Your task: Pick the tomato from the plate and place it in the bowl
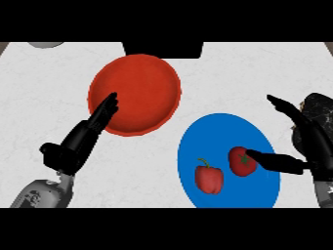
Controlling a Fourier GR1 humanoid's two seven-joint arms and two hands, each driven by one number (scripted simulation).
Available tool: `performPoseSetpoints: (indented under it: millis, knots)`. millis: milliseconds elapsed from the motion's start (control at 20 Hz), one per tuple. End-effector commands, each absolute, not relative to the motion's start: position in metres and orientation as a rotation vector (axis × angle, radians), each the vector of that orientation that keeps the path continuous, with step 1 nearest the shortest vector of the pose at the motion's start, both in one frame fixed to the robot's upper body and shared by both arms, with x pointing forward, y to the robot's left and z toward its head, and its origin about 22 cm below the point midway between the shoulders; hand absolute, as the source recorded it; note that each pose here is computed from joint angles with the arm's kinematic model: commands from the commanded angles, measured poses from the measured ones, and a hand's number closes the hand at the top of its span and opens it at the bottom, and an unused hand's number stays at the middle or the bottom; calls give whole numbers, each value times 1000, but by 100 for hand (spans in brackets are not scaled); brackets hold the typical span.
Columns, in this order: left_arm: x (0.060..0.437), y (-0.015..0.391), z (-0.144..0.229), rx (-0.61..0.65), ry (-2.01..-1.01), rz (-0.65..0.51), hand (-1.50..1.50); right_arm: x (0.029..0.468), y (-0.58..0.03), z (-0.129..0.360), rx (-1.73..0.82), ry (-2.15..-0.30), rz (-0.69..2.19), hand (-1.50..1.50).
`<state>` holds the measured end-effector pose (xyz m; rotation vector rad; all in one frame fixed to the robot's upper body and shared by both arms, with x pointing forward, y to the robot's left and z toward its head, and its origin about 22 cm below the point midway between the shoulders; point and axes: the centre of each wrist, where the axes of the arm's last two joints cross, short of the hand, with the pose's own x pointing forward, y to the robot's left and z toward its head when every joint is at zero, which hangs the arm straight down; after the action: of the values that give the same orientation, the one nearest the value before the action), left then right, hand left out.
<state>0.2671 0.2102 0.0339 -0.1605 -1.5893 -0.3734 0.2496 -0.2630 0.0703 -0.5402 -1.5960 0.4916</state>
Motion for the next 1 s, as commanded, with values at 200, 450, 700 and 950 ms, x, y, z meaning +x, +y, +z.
performPoseSetpoints:
  millis: [200,450,700,950]
  knots:
    - [264,197,33,-187,-1583,-388,0,257,-273,117,-704,-1115,1000,-150]
    - [262,207,28,-188,-1582,-396,0,264,-248,148,-543,-874,1171,-150]
    - [265,197,38,-198,-1583,-368,0,276,-212,174,-457,-736,1185,-150]
    - [270,215,42,-176,-1583,-381,0,283,-195,182,-458,-667,1200,-150]
